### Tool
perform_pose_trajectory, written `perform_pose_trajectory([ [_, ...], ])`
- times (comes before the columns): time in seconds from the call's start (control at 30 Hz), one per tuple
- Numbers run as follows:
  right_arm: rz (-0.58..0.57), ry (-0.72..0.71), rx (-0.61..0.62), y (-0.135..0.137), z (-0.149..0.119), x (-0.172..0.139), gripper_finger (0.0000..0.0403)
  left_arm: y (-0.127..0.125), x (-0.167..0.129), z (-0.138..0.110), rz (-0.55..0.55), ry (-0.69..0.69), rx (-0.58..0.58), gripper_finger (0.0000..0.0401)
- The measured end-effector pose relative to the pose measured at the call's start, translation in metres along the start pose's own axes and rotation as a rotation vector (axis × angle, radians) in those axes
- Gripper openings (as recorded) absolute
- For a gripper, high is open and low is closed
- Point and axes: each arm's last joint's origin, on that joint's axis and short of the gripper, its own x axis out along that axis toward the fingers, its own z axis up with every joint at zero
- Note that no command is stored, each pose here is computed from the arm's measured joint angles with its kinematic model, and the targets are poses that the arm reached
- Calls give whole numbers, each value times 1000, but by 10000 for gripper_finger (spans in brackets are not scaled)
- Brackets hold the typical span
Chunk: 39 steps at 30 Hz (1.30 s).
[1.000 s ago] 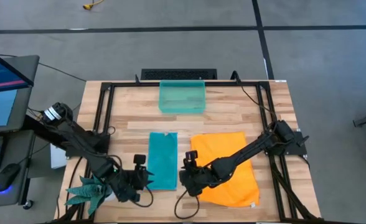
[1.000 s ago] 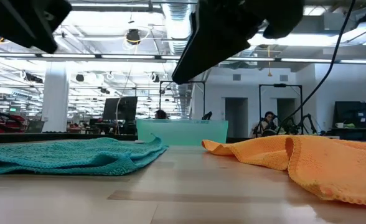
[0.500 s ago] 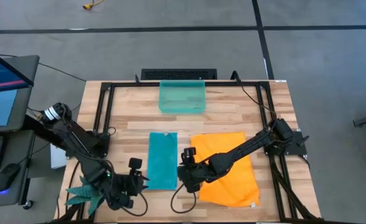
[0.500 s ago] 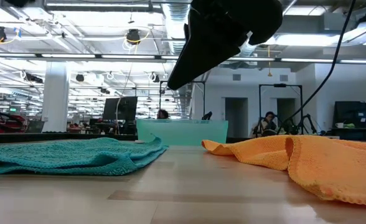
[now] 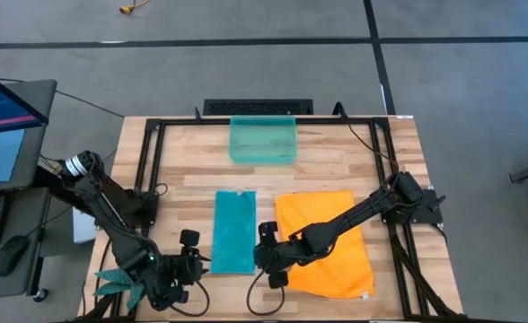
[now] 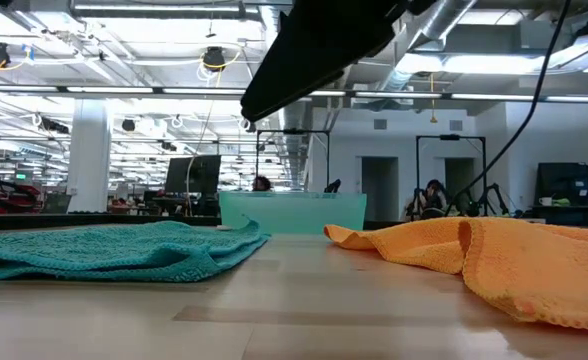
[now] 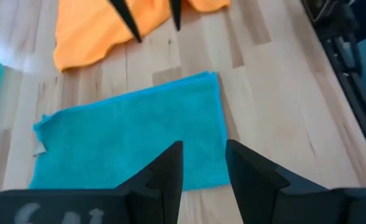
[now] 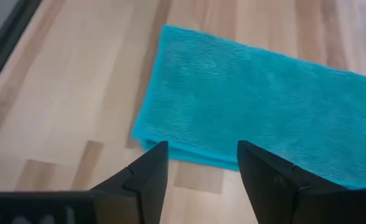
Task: Roll microfiber towels into tight, uniform cylinder then place into a basket
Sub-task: Roll the blue microfiber cloth
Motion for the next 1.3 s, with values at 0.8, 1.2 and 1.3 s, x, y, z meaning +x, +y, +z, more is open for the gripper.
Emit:
perform_pose_trajectory([
  [0.8, 109, -157, -190, 9, 0, 7, 214, -34, 72, -28, 104, 199, 66, 114],
  [1.2, 182, -247, -212, 0, -10, 19, 214, -36, 76, -21, 26, 174, 53, 114],
  [1.3, 178, -274, -220, 0, -15, 22, 214, -36, 77, -21, 26, 175, 54, 114],
])
